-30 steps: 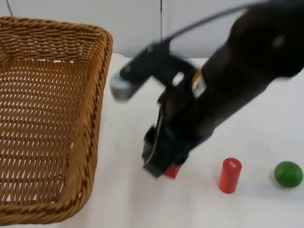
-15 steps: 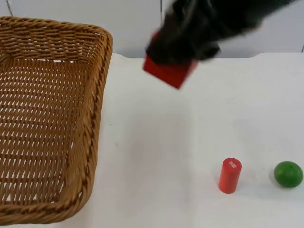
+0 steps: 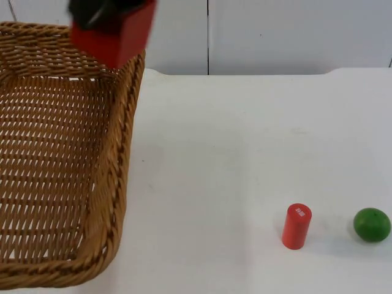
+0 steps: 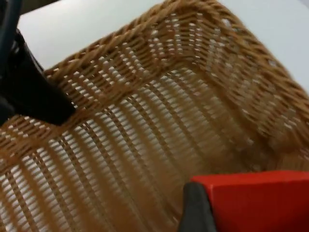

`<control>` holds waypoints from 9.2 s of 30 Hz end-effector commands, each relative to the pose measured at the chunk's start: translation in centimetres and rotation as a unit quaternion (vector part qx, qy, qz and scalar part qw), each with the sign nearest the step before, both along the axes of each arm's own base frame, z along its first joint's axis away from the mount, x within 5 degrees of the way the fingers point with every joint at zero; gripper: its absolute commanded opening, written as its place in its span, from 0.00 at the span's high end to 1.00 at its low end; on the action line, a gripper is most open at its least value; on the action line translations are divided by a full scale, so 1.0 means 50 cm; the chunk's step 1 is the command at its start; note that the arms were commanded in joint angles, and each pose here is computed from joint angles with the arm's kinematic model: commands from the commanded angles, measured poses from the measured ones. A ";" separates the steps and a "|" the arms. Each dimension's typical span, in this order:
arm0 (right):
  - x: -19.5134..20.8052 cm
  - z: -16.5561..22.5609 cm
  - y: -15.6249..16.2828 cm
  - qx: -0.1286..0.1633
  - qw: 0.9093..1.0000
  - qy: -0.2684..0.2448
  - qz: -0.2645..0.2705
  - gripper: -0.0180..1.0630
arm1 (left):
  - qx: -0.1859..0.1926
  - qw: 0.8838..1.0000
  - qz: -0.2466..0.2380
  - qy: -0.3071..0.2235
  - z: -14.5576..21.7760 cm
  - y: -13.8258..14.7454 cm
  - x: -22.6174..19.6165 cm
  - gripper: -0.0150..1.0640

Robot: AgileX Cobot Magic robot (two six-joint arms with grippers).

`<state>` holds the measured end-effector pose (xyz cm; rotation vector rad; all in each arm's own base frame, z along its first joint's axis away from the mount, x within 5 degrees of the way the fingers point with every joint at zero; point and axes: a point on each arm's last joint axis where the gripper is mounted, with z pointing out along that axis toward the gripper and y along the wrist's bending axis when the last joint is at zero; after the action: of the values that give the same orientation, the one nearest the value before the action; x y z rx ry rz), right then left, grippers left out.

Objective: Pick up the basket with the left hand and place the object to the left of the red cylinder into the basket with the right hand.

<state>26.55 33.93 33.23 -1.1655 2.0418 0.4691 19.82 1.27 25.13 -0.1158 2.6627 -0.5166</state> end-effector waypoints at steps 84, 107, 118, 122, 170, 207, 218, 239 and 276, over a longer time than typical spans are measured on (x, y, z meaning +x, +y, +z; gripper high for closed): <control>-0.294 0.085 -0.360 0.072 0.992 -0.106 -0.009 0.14 | -0.061 0.996 0.012 0.065 -0.149 0.009 0.136 0.99; -0.291 0.084 -0.361 0.067 0.990 -0.120 -0.008 0.14 | -0.053 0.990 -0.029 0.125 -0.341 -0.056 0.289 0.63; -0.291 0.084 -0.361 0.066 0.990 -0.121 -0.008 0.14 | -0.024 0.997 -0.034 0.070 -0.286 -0.046 0.297 0.01; -0.291 0.084 -0.361 0.067 0.990 -0.120 -0.009 0.14 | 0.000 0.998 -0.046 0.039 -0.242 -0.041 0.295 0.01; -0.450 -0.015 -0.587 0.147 0.981 -0.114 -0.049 0.14 | 0.117 0.901 0.027 -0.418 0.088 -0.066 -0.378 0.01; -0.522 -0.104 -0.704 0.104 0.988 -0.080 -0.083 0.14 | 0.152 0.935 0.000 -0.319 0.045 -0.033 -0.407 0.01; -0.522 -0.104 -0.704 0.104 0.988 -0.080 -0.083 0.06 | 0.152 0.935 0.000 -0.319 0.045 -0.033 -0.407 0.01; -0.527 -0.104 -0.704 0.103 0.979 -0.081 -0.158 0.01 | 0.152 0.935 0.000 -0.319 0.045 -0.033 -0.407 0.01; -0.546 -0.104 -0.700 0.067 0.846 -0.113 -0.517 0.01 | 0.154 0.935 0.006 -0.319 0.046 -0.033 -0.407 0.01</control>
<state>-0.73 -1.05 28.06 0.0605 2.0455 -0.0717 -0.50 -0.41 27.52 0.1191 2.0645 -0.0956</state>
